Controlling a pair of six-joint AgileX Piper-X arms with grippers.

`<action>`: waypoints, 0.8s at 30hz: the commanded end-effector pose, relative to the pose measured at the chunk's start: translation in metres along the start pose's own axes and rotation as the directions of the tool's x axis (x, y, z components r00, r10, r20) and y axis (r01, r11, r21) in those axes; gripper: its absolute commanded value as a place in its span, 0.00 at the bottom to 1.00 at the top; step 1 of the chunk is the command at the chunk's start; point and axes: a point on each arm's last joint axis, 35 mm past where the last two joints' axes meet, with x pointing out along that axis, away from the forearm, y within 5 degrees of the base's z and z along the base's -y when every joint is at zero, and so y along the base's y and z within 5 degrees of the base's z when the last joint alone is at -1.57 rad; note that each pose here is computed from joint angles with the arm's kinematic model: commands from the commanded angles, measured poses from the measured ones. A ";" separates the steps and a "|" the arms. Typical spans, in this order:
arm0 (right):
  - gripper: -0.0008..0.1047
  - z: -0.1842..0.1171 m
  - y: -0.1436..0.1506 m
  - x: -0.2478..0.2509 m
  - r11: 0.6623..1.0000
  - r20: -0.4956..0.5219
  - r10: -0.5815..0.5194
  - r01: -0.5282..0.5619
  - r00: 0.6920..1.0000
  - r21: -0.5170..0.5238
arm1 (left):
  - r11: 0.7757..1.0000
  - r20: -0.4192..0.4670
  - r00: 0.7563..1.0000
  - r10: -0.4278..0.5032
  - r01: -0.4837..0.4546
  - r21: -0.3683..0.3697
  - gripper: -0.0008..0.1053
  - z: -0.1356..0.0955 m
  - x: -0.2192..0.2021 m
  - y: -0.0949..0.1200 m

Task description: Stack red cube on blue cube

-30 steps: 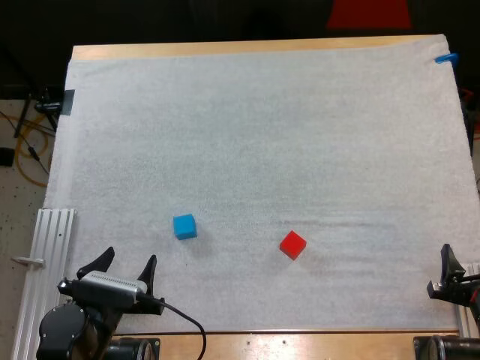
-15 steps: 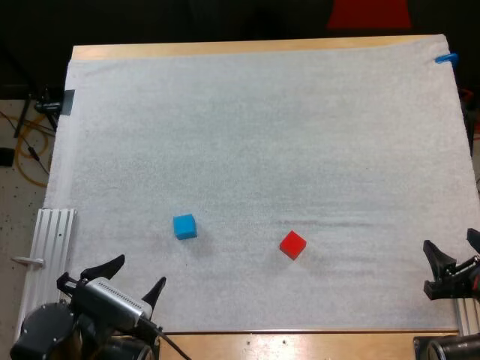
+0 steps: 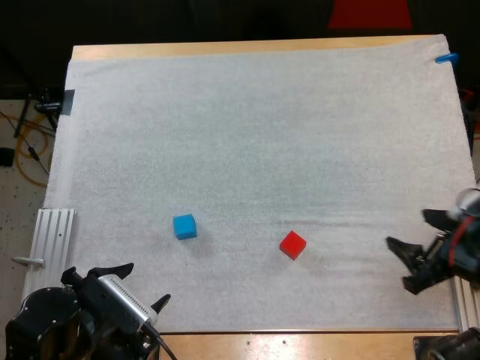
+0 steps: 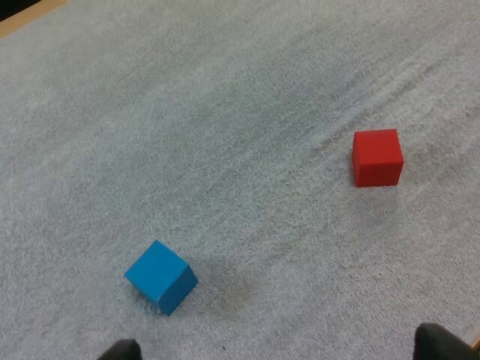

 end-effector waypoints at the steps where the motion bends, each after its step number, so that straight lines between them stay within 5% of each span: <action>1: 0.64 0.006 0.001 0.009 0.999 -0.023 0.035 -0.036 0.999 -0.034 | 1.000 -0.002 1.000 -0.008 0.008 0.007 0.64 0.000 -0.001 0.000; 6: 0.66 0.028 0.003 0.067 0.989 -0.161 0.037 -0.059 0.986 -0.134 | 1.000 -0.002 1.000 -0.008 0.008 0.007 0.64 0.000 -0.001 0.000; 15: 0.66 0.035 -0.001 0.171 0.972 -0.347 0.138 -0.194 0.928 -0.134 | 1.000 -0.002 1.000 -0.008 0.008 0.007 0.64 0.000 -0.001 0.000; 24: 0.66 0.029 0.023 0.236 0.936 -0.438 0.199 -0.302 0.877 -0.180 | 1.000 -0.002 1.000 -0.008 0.008 0.007 0.64 0.000 -0.001 0.000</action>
